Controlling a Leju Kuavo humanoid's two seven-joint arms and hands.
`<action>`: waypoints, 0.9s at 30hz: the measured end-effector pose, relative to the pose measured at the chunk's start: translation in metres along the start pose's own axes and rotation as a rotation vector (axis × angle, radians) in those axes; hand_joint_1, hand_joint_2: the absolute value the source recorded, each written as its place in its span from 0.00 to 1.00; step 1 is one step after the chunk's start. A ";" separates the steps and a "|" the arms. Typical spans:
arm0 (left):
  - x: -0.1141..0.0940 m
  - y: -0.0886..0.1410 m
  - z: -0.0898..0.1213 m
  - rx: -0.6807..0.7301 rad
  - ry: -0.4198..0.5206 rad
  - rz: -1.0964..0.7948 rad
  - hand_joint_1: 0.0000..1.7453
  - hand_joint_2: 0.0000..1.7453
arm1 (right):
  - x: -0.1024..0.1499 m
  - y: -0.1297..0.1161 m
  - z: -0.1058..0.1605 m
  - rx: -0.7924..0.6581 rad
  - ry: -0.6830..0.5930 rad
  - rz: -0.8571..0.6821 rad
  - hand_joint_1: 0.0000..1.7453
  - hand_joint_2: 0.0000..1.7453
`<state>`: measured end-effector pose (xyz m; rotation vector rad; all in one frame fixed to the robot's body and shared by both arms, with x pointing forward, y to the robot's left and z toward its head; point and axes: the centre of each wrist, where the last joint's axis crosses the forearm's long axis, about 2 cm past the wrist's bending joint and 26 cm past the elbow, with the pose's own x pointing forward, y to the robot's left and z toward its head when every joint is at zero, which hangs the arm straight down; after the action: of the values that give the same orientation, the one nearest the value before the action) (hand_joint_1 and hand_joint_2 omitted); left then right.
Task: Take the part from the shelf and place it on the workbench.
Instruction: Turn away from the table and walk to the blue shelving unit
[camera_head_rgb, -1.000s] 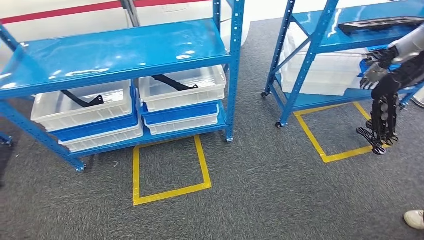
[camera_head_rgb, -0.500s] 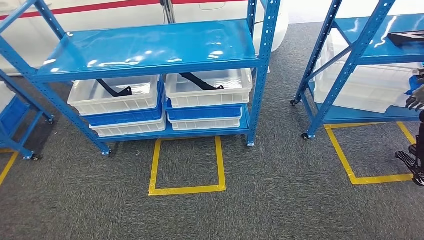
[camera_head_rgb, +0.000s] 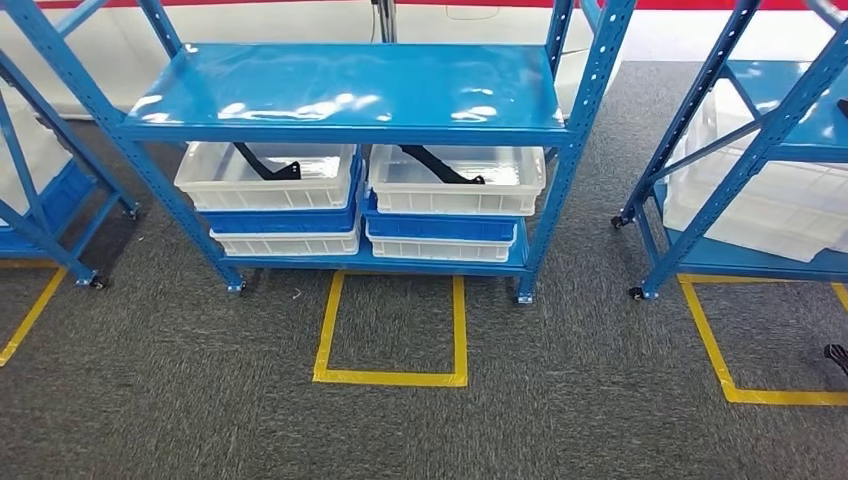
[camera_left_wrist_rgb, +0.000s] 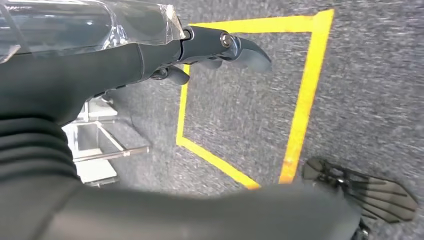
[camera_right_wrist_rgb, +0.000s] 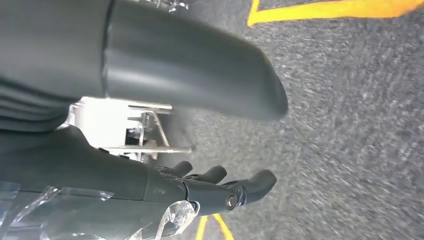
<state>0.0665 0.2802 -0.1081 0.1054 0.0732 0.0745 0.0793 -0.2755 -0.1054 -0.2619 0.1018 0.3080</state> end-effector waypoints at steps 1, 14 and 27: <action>0.001 0.000 0.000 -0.004 -0.002 -0.004 0.00 1.00 | -0.001 0.001 0.000 0.003 0.008 -0.003 0.00 1.00; 0.000 -0.003 0.000 -0.016 0.003 -0.102 0.00 1.00 | -0.002 0.002 0.000 0.033 0.017 -0.010 0.00 1.00; -0.044 0.000 -0.008 -0.042 0.041 -0.060 0.00 1.00 | 0.008 0.003 0.004 0.077 -0.108 -0.031 0.00 1.00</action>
<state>0.0218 0.2771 -0.1133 0.0600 0.1152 0.0179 0.0864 -0.2695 -0.1037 -0.1700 0.0030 0.2863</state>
